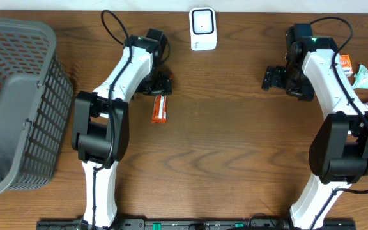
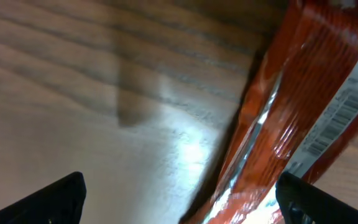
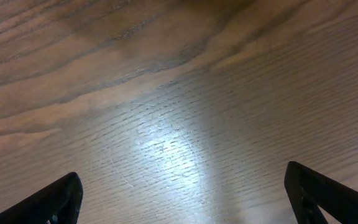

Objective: Scan the item barcode

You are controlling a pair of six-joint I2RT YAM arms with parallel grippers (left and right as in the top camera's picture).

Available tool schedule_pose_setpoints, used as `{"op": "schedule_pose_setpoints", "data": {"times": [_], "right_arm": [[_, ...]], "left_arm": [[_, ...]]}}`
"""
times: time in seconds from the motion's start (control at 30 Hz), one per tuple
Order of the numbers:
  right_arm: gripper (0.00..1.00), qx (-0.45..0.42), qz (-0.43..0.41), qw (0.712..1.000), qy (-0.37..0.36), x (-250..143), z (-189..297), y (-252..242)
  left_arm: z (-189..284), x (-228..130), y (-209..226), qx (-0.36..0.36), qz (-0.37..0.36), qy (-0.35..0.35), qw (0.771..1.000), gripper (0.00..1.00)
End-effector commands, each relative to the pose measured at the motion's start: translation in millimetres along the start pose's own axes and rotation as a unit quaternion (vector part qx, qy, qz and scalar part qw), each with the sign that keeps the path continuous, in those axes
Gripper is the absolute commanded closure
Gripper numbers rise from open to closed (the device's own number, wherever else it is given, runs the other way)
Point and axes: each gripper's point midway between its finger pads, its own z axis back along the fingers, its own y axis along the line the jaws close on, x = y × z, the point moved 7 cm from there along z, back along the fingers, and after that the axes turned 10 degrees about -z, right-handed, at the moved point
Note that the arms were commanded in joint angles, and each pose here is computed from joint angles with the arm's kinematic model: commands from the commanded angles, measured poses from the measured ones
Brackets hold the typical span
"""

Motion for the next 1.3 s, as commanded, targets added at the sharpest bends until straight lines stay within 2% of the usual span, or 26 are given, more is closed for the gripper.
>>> {"op": "schedule_pose_setpoints", "data": {"times": [0.0, 0.27, 0.33, 0.4, 0.57, 0.7, 0.73, 0.77, 0.97, 1.07, 1.2, 1.23, 1.27], "right_arm": [[0.01, -0.006, 0.007, 1.0, -0.005, -0.2, 1.7, -0.9], [0.01, -0.006, 0.007, 1.0, -0.005, -0.2, 1.7, -0.9], [0.01, -0.006, 0.007, 1.0, -0.005, -0.2, 1.7, -0.9], [0.01, -0.006, 0.007, 1.0, -0.005, -0.2, 1.7, -0.9], [0.01, -0.006, 0.007, 1.0, -0.005, -0.2, 1.7, -0.9], [0.01, -0.006, 0.007, 1.0, -0.005, -0.2, 1.7, -0.9], [0.01, -0.006, 0.007, 1.0, -0.005, -0.2, 1.7, -0.9], [0.01, -0.006, 0.007, 1.0, -0.005, -0.2, 1.7, -0.9], [0.01, -0.006, 0.007, 1.0, -0.005, -0.2, 1.7, -0.9], [0.01, -0.006, 0.007, 1.0, -0.005, -0.2, 1.7, -0.9], [0.01, -0.006, 0.007, 1.0, -0.005, -0.2, 1.7, -0.9], [0.01, -0.006, 0.007, 1.0, -0.005, -0.2, 1.7, -0.9], [0.01, -0.006, 0.007, 1.0, -0.005, -0.2, 1.7, -0.9]], "left_arm": [[-20.6, -10.2, -10.4, -0.034, -0.012, 0.026, 0.999, 0.03], [-50.7, -33.0, -41.4, -0.123, -0.063, 0.048, 0.989, 0.04], [-52.7, -39.2, -48.0, -0.136, -0.078, 0.057, 0.986, 0.1], [-52.1, -44.9, -57.0, -0.153, -0.107, 0.063, 0.981, 0.18], [-50.4, -53.1, -72.0, -0.158, -0.134, 0.068, 0.976, 0.55], [-46.4, -56.6, -83.5, -0.157, -0.131, 0.07, 0.976, 0.73], [-44.0, -57.3, -87.6, -0.158, -0.128, 0.071, 0.977, 0.8], [-41.4, -58.6, -93.5, -0.168, -0.133, 0.072, 0.974, 0.91], [-27.6, -77.2, -153.7, -0.267, -0.19, 0.067, 0.943, 0.92], [-21.5, -93.2, -189.3, -0.299, -0.234, 0.055, 0.924, 0.92], [-16.0, -105.8, -223.9, -0.314, -0.252, 0.031, 0.915, 0.92], [-14.1, -105.1, -228.4, -0.316, -0.249, 0.024, 0.915, 0.89], [-11.5, -102.0, -231.3, -0.318, -0.241, 0.017, 0.917, 0.73]]}}
